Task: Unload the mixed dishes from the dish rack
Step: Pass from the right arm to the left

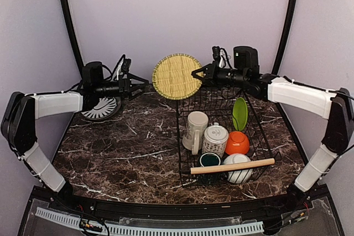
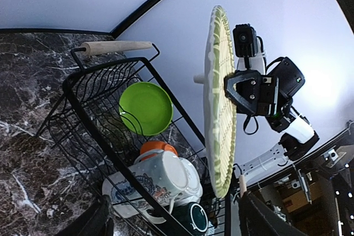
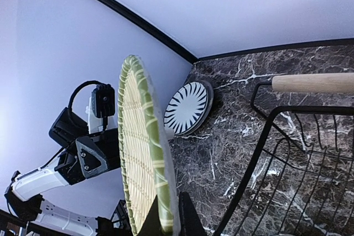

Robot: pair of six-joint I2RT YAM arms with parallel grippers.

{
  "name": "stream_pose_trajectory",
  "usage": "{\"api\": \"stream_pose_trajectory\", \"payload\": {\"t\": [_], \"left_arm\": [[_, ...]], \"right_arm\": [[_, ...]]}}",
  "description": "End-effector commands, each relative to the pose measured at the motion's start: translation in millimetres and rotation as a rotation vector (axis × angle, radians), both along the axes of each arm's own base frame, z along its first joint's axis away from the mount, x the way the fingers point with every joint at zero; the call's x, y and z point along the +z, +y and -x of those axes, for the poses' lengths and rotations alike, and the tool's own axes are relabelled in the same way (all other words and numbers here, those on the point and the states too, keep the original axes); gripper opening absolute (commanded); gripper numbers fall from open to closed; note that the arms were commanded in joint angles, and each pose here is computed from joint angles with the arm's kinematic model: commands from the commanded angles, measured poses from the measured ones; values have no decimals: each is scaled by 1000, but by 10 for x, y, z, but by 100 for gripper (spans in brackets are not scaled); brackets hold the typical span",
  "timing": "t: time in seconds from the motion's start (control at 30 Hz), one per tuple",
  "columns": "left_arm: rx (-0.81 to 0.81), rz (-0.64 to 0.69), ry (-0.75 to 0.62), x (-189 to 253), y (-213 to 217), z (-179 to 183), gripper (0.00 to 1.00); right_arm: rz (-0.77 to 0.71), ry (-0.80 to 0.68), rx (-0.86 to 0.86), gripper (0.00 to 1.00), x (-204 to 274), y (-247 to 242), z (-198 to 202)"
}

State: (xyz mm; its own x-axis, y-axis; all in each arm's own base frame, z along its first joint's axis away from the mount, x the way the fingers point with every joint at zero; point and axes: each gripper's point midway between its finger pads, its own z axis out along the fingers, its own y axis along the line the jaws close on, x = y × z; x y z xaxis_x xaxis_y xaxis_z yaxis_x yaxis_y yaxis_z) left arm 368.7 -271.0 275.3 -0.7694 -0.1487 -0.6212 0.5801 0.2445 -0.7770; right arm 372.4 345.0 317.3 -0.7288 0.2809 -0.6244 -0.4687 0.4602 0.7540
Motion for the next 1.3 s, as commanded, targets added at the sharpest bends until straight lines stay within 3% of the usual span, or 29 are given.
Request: {"api": "stream_pose_trajectory", "payload": {"t": [0.0,0.1,0.3,0.57,0.7,0.77,0.93,1.03,1.13,1.27], "left_arm": [[-93,119,18,149,-71,120,78],[-98,129,51,91,-79,112,79],[-89,128,76,15,-87,79,63],[-88,116,93,-55,-94,57,31],[-74,66,107,-133,-85,42,6],[-66,42,98,-141,-73,38,2],[-17,-29,40,-113,8,-7,1],[28,-55,32,-114,159,-94,1],[87,-44,35,-73,370,-217,1],[229,-22,45,-32,911,-493,1]], "right_arm": [[-156,-56,89,0,306,234,37],[-164,-46,98,0,246,295,17],[-183,-19,150,0,142,516,46],[-181,-22,148,0,46,599,39],[-161,-20,129,0,-29,570,26],[-138,-18,123,1,-64,553,30],[-29,-36,43,51,-139,347,27],[41,-47,-19,71,-152,136,18],[98,-66,-70,80,-118,-72,35],[161,-91,-130,84,-79,-324,78]]}}
